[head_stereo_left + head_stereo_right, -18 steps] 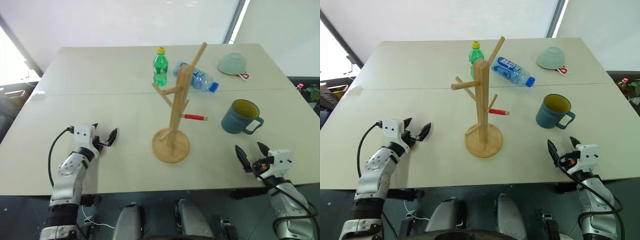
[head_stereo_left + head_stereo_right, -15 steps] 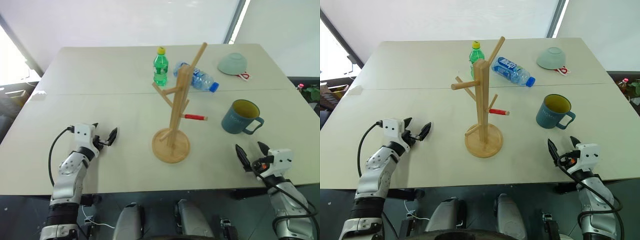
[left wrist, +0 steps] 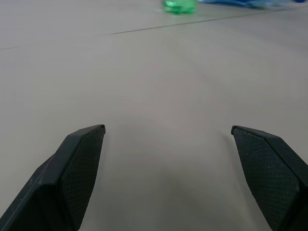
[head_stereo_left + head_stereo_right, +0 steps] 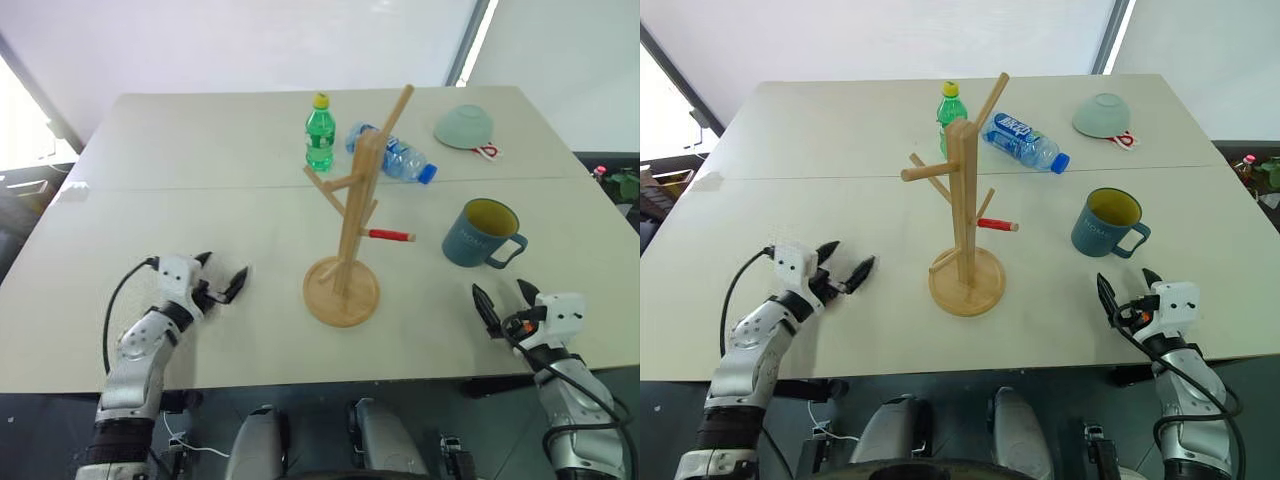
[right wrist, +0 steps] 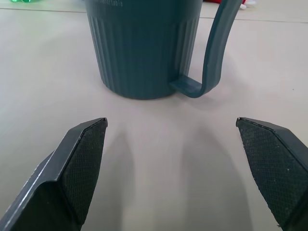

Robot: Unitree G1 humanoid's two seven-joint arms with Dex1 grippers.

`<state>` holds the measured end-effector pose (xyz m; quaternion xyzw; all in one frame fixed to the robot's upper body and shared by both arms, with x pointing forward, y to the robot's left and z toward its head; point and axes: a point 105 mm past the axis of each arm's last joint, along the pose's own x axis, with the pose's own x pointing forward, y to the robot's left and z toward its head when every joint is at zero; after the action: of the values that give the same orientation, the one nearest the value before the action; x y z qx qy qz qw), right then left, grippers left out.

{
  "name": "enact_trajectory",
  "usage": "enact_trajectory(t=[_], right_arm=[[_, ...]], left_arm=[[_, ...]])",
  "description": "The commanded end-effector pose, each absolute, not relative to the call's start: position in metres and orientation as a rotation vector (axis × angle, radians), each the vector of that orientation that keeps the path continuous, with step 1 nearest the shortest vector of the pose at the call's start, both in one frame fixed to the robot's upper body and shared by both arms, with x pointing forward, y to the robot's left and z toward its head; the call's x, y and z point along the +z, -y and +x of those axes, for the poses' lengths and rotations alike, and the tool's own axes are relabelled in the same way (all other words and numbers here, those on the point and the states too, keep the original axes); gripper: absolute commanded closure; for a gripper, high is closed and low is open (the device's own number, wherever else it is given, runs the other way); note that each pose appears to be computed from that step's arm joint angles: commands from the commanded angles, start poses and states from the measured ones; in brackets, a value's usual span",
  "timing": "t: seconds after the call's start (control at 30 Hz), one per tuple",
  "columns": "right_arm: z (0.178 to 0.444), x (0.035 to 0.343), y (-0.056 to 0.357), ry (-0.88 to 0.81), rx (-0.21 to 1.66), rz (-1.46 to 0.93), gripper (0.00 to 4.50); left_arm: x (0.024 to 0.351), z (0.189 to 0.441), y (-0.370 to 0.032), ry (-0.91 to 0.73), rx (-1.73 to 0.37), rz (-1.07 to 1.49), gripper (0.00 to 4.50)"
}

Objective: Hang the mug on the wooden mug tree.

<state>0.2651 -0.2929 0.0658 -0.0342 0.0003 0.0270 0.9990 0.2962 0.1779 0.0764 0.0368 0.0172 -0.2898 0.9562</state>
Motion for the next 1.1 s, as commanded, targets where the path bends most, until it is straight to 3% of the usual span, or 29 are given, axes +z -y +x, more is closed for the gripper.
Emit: enact_trajectory(t=[0.03,0.13,0.3,1.1], right_arm=[[0.269,0.08,0.299,0.048,0.026,-0.084,0.05],[0.274,0.086,0.3,0.072,0.011,-0.086,0.05],[0.279,0.092,0.31,0.104,-0.057,-0.091,0.05],[0.297,0.096,0.33,0.109,-0.165,-0.116,0.05]], left_arm=[[0.099,0.263,-0.133,0.017,-0.933,0.067,0.0],[0.106,0.241,-0.111,0.006,-1.127,0.064,0.0],[0.122,0.226,-0.083,0.032,-1.298,0.069,0.0],[0.119,0.218,-0.073,0.073,-1.357,0.109,0.0]])
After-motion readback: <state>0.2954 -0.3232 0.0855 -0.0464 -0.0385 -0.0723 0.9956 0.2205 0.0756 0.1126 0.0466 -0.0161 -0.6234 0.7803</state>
